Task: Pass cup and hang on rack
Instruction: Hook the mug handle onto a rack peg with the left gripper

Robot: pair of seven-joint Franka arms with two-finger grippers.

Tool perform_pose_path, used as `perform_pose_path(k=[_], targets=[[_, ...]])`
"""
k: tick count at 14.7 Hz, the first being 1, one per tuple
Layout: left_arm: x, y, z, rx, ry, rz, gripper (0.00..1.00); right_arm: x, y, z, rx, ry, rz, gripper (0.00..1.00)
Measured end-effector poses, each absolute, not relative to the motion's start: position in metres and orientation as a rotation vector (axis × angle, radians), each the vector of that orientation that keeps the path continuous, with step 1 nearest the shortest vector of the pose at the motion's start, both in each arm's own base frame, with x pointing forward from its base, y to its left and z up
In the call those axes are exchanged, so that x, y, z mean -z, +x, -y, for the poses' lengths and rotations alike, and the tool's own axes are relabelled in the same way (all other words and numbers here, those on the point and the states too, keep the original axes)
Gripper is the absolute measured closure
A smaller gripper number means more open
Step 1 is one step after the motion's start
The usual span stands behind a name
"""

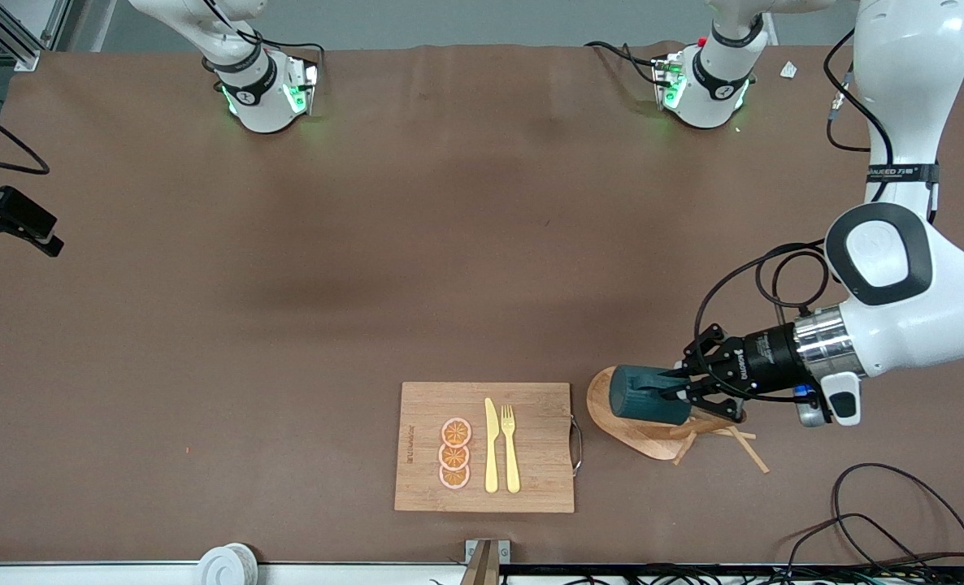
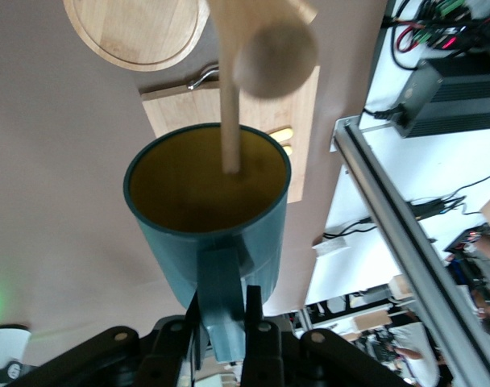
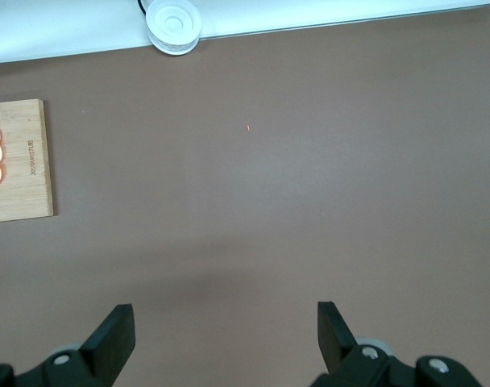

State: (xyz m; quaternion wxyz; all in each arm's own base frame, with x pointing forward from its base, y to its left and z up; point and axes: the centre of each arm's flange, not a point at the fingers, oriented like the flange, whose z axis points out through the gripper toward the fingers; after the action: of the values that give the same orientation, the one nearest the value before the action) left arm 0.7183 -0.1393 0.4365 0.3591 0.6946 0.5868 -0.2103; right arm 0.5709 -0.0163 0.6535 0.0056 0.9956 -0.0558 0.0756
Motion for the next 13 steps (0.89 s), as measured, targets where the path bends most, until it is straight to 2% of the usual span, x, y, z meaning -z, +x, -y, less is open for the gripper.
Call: perform_pose_path(k=[12, 13], targets=[[-0.397, 0.731, 0.101, 0.543, 1.730, -1.600, 0.79, -0.654, 0.571, 0.016, -0.237, 3.117, 0.174, 0.00], [-0.396, 0.732, 0.101, 0.541, 1.728, -1.603, 0.74, -0.654, 0.571, 0.016, -0.237, 3.117, 0.174, 0.00]])
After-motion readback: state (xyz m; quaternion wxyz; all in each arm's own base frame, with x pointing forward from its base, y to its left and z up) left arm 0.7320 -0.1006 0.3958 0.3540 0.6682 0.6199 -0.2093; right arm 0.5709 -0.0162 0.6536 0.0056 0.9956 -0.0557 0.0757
